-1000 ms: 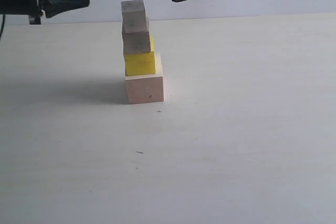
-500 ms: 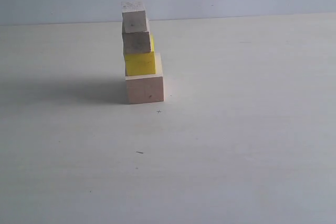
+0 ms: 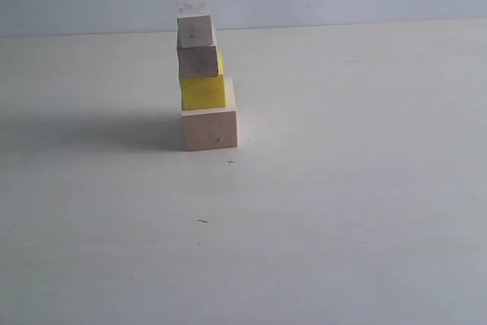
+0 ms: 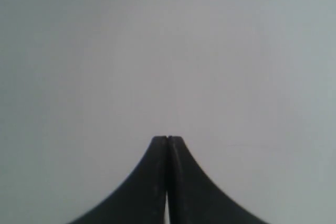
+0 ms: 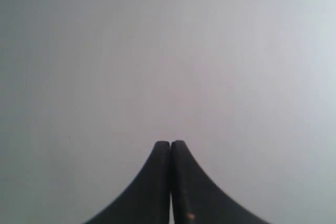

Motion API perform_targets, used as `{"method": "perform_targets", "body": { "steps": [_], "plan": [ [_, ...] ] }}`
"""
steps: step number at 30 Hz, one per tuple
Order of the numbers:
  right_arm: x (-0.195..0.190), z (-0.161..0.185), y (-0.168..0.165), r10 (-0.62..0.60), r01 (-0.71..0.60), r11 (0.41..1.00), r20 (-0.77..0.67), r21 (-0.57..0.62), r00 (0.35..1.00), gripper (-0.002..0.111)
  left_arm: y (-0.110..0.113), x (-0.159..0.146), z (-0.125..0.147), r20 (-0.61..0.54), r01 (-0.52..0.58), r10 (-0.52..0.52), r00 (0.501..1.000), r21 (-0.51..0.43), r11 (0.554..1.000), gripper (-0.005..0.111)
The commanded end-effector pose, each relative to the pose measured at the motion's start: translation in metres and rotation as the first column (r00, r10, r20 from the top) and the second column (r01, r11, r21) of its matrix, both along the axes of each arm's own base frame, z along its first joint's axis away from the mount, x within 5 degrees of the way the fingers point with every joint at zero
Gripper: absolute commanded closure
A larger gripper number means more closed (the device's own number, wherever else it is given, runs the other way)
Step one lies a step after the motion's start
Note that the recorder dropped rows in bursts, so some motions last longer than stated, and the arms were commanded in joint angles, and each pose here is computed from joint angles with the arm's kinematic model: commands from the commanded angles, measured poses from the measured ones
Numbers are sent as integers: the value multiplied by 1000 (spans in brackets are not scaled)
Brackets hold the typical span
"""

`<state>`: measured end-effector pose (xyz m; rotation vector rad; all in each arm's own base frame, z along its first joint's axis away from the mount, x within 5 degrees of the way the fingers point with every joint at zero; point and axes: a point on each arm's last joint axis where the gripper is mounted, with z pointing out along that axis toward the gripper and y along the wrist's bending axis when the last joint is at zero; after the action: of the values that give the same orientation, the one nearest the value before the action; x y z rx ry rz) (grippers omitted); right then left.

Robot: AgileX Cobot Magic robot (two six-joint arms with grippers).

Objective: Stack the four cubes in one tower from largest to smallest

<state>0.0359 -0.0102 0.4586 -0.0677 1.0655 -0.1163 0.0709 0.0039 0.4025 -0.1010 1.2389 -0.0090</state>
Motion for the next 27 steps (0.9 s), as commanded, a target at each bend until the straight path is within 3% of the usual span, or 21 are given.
{"method": "perform_targets", "body": {
  "steps": [1,5,10,18,27],
  "plan": [
    [-29,-27,-2,35,-34,999,60,-16,998,108,1,-8,-9,13,-23,24,1000,-5,1000,107],
    [-48,-49,-8,22,-22,1000,98,-2,995,108,-1,-15,-19,19,-6,6,1000,-4,1000,107],
    [-62,-68,-5,106,-110,994,150,14,983,108,-4,-23,-39,20,39,-39,999,-5,999,107],
    [-61,-69,-6,249,-288,918,168,274,954,108,-7,-31,-41,45,93,-93,995,-2,996,107],
    [-61,-69,-8,227,-267,918,164,292,960,108,-7,-35,-41,63,97,-97,993,0,995,107]
  ]
}}
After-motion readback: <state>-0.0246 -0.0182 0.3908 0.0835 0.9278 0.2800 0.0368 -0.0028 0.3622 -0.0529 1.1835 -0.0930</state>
